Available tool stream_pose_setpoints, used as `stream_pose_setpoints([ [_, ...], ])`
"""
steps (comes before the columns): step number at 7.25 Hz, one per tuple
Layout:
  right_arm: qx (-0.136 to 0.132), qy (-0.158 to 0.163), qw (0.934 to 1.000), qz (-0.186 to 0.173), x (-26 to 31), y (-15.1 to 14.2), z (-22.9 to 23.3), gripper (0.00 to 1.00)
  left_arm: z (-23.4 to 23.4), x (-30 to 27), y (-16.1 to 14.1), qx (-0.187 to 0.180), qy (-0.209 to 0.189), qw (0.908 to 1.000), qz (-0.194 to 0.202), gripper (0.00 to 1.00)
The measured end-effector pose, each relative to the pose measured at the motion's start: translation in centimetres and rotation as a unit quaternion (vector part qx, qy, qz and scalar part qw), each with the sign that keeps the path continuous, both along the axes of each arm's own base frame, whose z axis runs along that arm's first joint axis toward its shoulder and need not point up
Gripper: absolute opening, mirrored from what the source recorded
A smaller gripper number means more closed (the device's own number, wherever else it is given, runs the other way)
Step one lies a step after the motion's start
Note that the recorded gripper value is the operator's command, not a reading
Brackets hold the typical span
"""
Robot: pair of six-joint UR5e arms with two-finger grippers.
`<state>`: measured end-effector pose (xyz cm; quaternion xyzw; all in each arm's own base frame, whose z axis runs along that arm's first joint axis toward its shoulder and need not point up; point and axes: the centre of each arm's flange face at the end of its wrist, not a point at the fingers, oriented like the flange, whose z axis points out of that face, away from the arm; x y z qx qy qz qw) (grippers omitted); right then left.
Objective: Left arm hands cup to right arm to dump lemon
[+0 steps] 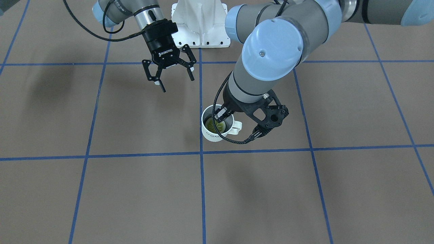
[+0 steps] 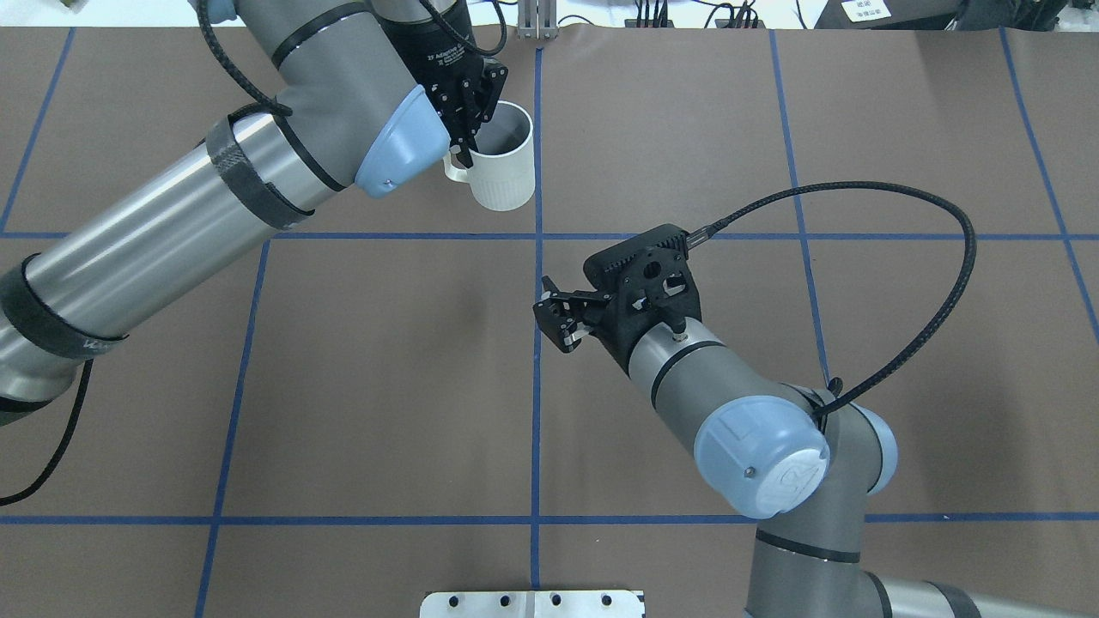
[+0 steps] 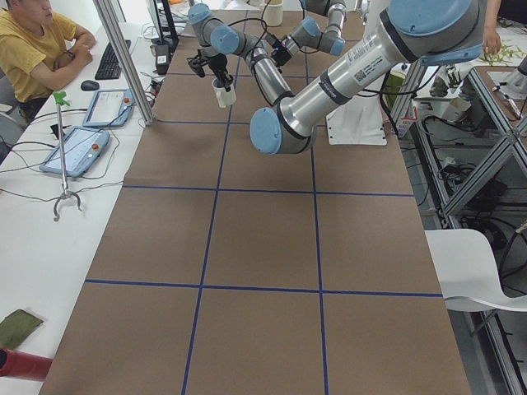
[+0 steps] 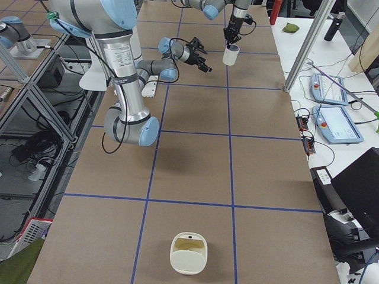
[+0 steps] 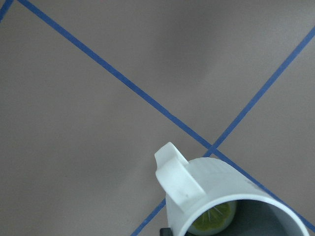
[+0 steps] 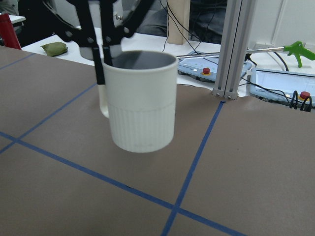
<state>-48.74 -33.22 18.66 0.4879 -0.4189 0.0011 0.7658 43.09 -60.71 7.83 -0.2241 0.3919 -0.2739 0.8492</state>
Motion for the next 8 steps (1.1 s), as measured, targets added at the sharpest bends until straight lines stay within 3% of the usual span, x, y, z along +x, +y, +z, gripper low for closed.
stream_pose_setpoints([
  [3,0.008,-0.01,0.9996,0.026,-1.1,1.3,-1.1,1.0,-1.2,1.8,1.5,-0.008,0.002,0.9999,0.008,0.0],
  [8,0.02,-0.042,0.9972,0.058,-3.5,0.6,-0.6,1.0,-2.6,3.3,5.0,-0.005,0.01,0.9994,0.033,0.0],
])
